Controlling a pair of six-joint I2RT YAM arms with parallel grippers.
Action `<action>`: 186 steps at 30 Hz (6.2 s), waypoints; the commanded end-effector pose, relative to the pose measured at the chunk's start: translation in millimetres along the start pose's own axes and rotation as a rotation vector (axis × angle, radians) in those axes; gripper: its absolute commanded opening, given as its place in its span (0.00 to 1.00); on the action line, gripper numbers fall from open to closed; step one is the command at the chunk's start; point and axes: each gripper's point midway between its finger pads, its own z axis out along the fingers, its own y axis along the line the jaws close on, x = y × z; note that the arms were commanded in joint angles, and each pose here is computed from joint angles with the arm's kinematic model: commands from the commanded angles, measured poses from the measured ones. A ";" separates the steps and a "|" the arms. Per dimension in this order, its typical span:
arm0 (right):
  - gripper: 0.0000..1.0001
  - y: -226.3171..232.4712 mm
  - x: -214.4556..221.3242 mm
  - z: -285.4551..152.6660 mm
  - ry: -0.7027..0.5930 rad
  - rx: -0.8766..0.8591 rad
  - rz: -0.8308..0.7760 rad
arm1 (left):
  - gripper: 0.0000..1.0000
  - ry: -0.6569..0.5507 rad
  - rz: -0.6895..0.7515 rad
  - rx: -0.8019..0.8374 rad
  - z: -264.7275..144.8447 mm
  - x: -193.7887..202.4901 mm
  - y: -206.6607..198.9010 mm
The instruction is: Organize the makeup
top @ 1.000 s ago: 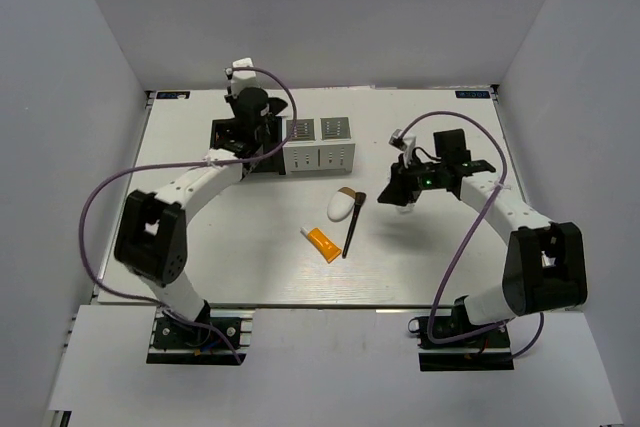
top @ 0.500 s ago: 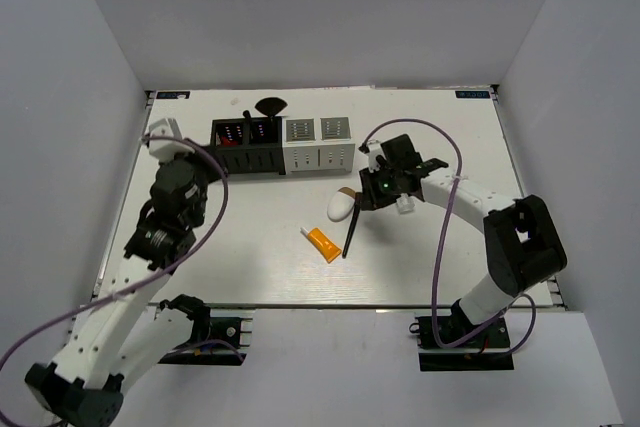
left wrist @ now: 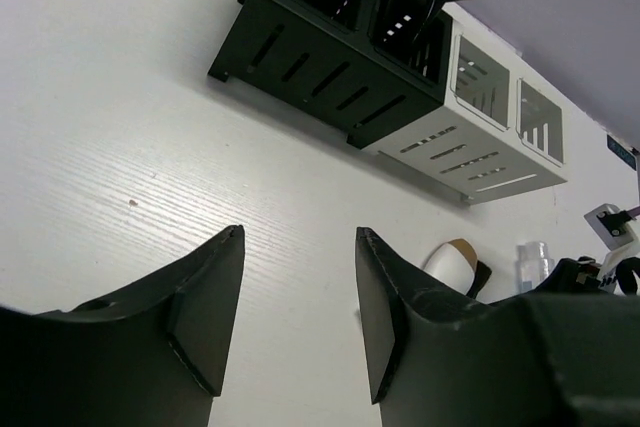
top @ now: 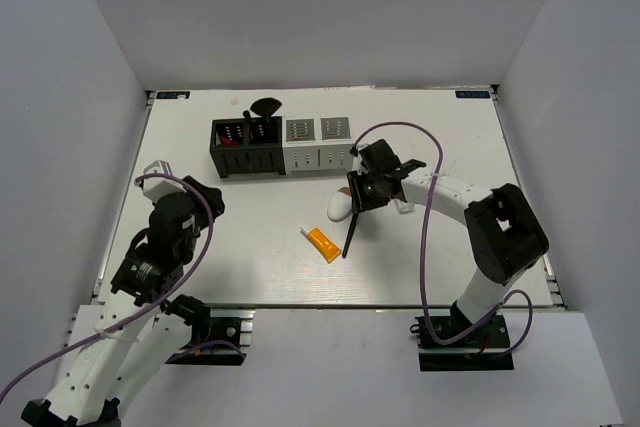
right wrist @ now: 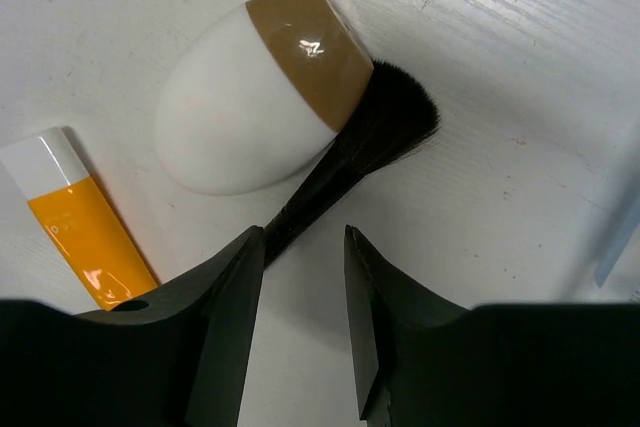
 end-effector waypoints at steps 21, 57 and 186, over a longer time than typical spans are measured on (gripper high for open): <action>0.35 -10.9 9.7 28.8 0.070 0.164 0.033 | 0.60 0.064 -0.022 -0.046 5.4 20.8 9.2; 0.00 194.7 -251.4 -123.2 -0.802 -0.767 -0.723 | 0.60 0.196 -0.083 0.053 4.1 59.0 -2.0; 0.33 -78.9 -73.7 -149.7 -0.702 -0.054 -0.164 | 0.19 -0.148 0.497 -0.158 239.3 -19.3 -218.0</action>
